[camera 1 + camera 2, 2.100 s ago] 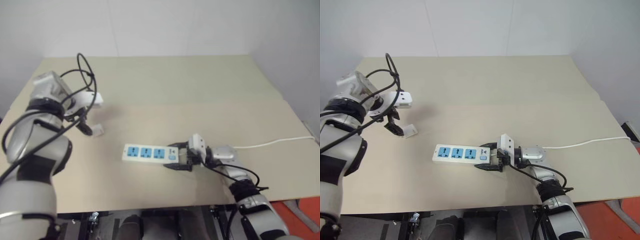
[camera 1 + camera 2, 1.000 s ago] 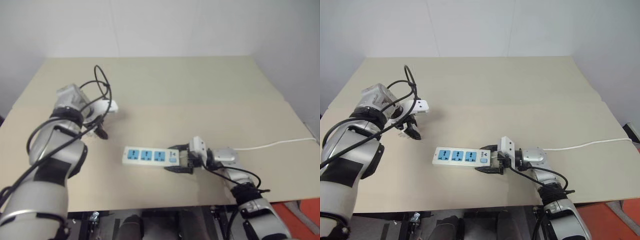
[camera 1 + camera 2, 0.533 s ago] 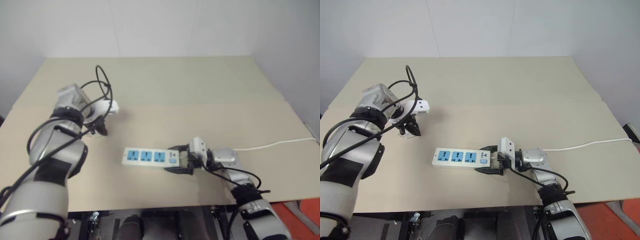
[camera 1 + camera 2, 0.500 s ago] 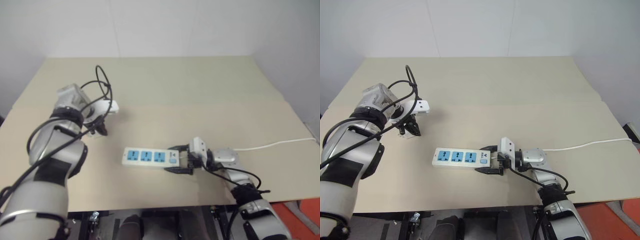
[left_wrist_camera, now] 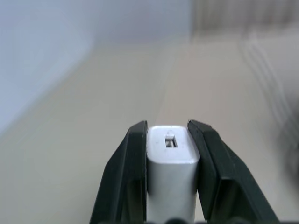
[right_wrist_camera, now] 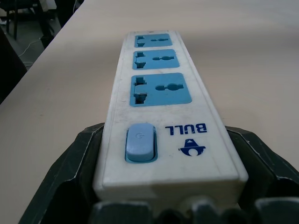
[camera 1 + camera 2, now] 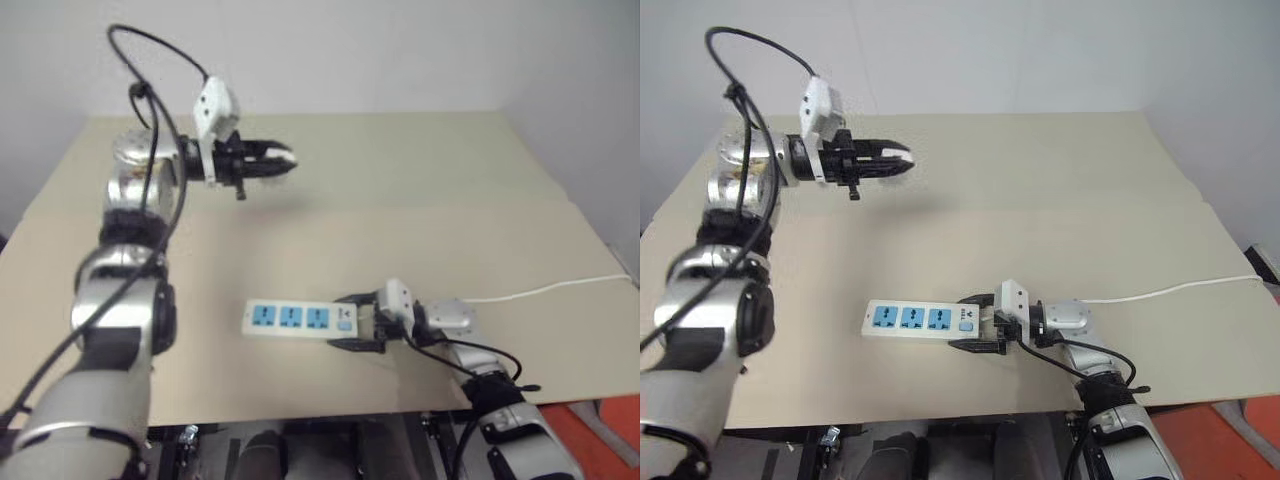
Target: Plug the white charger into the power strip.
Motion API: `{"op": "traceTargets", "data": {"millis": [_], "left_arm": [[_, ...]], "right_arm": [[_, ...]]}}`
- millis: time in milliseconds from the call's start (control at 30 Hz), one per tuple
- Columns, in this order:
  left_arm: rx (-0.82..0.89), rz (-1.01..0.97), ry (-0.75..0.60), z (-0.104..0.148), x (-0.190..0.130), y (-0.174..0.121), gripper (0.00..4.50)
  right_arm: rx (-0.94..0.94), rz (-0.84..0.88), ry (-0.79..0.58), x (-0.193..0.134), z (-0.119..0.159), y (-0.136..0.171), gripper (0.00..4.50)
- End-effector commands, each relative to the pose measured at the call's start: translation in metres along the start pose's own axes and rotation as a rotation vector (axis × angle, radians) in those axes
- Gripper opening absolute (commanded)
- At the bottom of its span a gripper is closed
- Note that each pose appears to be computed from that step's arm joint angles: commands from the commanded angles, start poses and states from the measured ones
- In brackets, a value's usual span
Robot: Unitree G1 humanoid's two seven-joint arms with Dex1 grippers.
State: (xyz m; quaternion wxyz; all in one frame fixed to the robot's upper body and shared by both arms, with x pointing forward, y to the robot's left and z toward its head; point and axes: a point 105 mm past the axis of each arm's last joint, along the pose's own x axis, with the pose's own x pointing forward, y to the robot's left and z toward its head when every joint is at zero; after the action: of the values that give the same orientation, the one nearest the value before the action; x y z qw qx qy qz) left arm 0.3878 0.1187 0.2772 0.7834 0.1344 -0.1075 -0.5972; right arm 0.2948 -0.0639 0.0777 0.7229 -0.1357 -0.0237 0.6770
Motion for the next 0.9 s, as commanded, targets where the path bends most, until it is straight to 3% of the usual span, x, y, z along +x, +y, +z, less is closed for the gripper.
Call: {"op": "traceTargets", "data": {"millis": [33, 167, 267, 900], "left_arm": [[-0.021, -0.190, -0.151, 0.016, 0.002, -0.050, 1.02], [-0.137, -0.302, -0.094, -0.011, -0.002, -0.095, 1.02], [-0.201, -0.309, -0.082, -0.024, -0.001, -0.111, 1.02], [-0.280, -0.325, -0.108, -0.028, 0.006, -0.134, 1.02]], "right_arm": [[0.042, 0.069, 0.062, 0.006, -0.019, 0.016, 3.44], [0.044, 0.067, 0.064, 0.006, -0.019, 0.015, 3.44], [0.044, 0.063, 0.066, 0.006, -0.019, 0.014, 3.44], [0.068, 0.057, 0.077, 0.006, -0.023, 0.011, 3.44]]}}
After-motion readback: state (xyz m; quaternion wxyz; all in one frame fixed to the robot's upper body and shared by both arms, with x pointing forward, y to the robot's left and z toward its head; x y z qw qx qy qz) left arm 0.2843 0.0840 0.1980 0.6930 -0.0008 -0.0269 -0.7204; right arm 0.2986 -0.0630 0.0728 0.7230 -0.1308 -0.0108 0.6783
